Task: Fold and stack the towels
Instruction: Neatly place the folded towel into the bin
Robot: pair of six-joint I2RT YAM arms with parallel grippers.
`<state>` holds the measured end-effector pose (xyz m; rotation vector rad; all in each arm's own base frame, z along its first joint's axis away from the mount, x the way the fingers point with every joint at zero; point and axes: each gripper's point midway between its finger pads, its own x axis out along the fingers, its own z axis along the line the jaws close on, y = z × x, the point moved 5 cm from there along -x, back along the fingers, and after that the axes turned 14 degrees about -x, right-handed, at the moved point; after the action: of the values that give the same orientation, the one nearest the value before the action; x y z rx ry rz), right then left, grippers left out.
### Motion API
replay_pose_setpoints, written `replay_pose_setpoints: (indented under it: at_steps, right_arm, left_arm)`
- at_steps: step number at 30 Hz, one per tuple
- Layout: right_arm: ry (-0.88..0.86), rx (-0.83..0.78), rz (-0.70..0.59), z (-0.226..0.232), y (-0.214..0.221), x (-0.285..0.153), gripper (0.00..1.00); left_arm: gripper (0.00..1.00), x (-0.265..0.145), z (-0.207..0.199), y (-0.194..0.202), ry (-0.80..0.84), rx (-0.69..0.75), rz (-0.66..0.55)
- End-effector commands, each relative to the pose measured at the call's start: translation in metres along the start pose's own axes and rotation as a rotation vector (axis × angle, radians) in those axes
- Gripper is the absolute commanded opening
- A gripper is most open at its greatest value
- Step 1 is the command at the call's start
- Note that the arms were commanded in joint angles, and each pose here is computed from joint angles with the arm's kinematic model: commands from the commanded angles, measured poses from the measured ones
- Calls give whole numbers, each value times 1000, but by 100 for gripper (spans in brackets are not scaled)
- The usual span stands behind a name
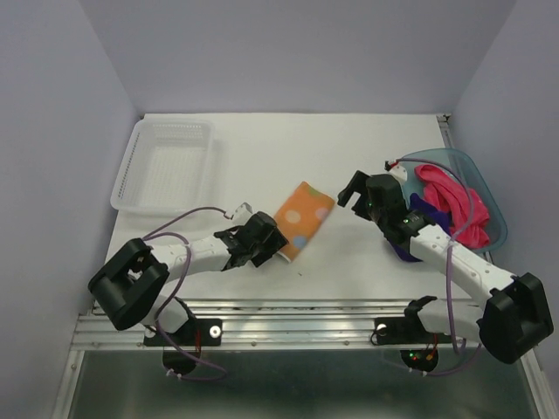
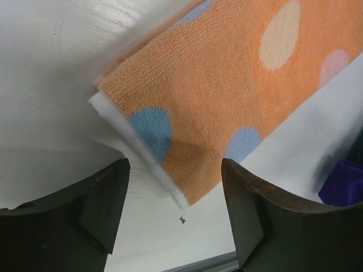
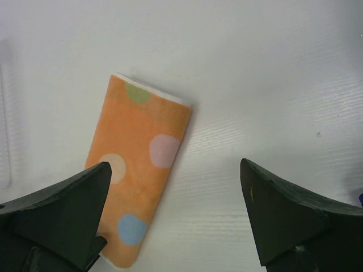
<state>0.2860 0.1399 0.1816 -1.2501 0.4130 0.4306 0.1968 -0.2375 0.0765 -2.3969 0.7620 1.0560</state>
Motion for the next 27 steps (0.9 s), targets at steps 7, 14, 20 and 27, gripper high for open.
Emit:
replay_pose_setpoints:
  at_steps: [7,14,20,27]
  right_arm:
    - [41,38,-88,-10,-8,-4,100]
    - [46,45,-113,-13,-11,-9,100]
    - [63,52,-140,-18,-14,-14,100]
    - [78,60,-186,-22,-19,-21,100]
  left_arm:
    - [63,24,5,-9,-195,-2,-128]
    - [47,40,12,-15,-291,56,-189]
    - [0,46,14,-28,-324,133,-202]
    - [0,45,-5,-49,-366,339,-265]
